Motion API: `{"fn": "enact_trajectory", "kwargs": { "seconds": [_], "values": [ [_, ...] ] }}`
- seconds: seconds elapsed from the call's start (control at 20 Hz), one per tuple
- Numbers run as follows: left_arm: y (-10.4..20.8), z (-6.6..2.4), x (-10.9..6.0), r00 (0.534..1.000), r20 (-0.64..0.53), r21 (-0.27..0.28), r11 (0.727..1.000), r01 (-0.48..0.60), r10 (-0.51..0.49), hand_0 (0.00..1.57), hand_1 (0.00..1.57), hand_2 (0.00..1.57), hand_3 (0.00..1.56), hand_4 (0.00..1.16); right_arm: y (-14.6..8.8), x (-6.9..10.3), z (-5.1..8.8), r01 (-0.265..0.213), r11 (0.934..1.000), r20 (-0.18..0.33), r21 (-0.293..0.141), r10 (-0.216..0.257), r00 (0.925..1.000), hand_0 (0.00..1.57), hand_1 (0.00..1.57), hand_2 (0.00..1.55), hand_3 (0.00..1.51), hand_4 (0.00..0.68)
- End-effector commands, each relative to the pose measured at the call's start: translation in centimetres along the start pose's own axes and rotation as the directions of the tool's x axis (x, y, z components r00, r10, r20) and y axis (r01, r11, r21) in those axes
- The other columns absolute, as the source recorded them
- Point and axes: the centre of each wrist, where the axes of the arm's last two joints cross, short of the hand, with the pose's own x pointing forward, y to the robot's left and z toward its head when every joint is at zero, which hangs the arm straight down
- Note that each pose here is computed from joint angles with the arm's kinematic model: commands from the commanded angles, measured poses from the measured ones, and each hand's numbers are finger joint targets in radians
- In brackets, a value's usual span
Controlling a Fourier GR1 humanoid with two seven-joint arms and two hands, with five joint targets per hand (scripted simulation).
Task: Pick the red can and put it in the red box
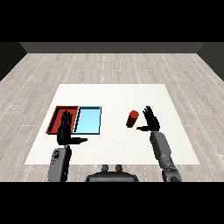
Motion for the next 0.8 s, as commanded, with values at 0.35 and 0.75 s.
{"fn": "enact_trajectory", "kwargs": {
  "seconds": [0.35,0.75],
  "values": [
    [-0.4,-1.19,0.6,1.000,-0.012,-0.001,1.000,0.001,-0.001,0.00,0.00,0.00,0.00,0.00,1.9,-0.7,-1.1,0.070,0.9975,-0.006,0.010,-0.070,0.9975,0.00,0.00,0.00,0.00,0.000],
    [-0.2,1.04,0.9,1.000,0.001,-0.009,1.000,-0.013,0.013,0.00,0.00,0.00,0.00,0.00,3.1,-2.6,-3.1,0.039,0.9992,-0.049,0.003,-0.039,0.9980,0.00,0.00,0.00,0.00,0.000]
  ]
}}
